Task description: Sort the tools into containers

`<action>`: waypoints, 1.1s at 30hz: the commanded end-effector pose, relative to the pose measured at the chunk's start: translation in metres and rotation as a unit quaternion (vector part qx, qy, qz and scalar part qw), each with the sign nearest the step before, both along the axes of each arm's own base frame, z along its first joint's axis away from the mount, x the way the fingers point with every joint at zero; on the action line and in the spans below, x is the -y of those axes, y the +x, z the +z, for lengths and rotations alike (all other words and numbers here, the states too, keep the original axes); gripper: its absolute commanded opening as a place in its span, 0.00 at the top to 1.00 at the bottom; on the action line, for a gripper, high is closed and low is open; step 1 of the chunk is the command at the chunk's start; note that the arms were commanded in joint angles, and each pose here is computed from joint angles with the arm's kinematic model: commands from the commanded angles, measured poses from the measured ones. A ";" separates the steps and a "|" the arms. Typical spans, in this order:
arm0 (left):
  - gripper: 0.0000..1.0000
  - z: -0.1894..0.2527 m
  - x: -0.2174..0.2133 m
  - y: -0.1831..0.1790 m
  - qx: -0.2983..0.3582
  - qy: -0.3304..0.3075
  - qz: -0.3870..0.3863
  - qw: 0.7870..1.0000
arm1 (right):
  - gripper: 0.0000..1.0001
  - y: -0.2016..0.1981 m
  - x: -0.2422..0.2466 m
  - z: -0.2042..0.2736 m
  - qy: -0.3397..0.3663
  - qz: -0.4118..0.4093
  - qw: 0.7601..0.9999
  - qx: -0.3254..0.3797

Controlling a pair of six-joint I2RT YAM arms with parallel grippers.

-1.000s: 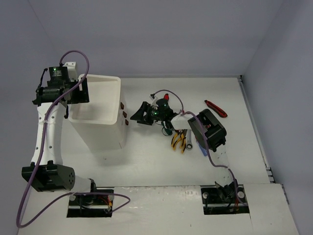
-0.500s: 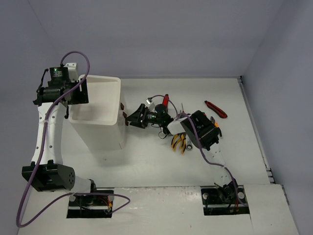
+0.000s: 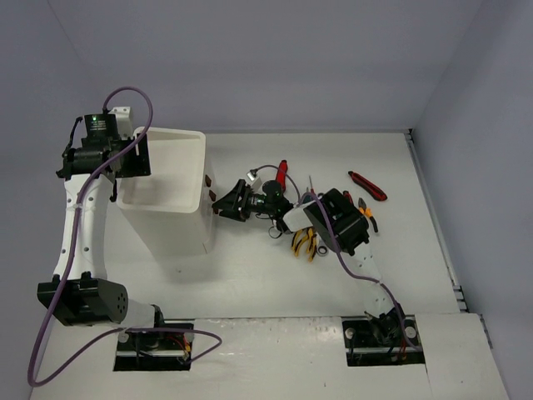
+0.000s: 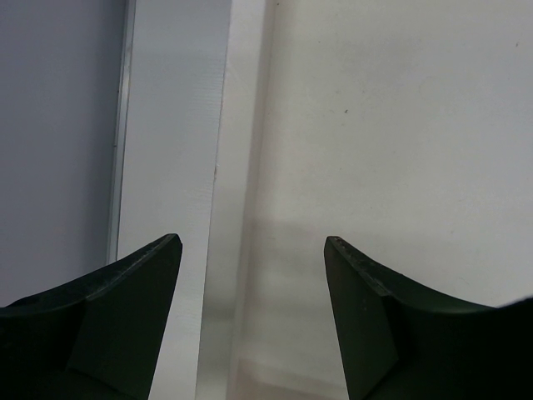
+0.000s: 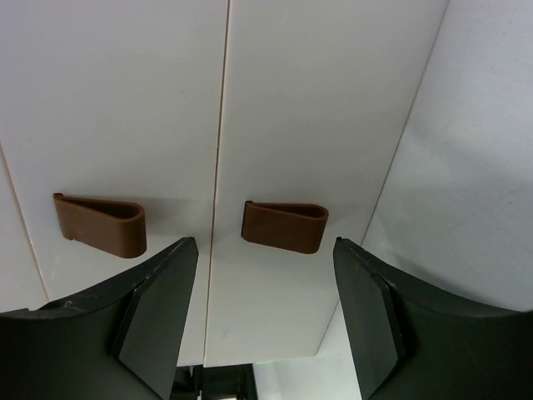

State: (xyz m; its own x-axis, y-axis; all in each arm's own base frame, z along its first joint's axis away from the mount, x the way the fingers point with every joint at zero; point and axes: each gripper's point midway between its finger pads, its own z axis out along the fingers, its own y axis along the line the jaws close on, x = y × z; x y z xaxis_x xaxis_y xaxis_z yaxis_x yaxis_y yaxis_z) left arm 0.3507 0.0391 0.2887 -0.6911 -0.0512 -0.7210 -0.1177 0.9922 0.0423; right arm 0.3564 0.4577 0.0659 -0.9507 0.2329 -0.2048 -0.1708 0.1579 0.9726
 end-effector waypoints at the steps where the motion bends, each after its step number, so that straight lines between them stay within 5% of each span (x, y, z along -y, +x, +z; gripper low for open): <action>1: 0.35 0.012 0.002 0.004 0.024 -0.001 -0.005 1.000 | 0.36 0.008 -0.004 0.038 0.027 -0.014 0.998 0.058; 23: 0.46 0.010 0.007 0.006 0.024 -0.011 -0.016 1.000 | 0.41 0.003 -0.019 0.053 0.055 0.026 0.995 0.076; 31: 0.51 0.010 0.009 0.006 0.023 -0.014 -0.021 0.999 | 0.54 0.004 -0.018 0.044 0.044 0.017 0.996 0.073; 33: 0.51 0.010 0.009 0.006 0.023 -0.013 -0.019 0.999 | 0.48 0.006 -0.015 0.035 0.025 0.006 0.997 0.070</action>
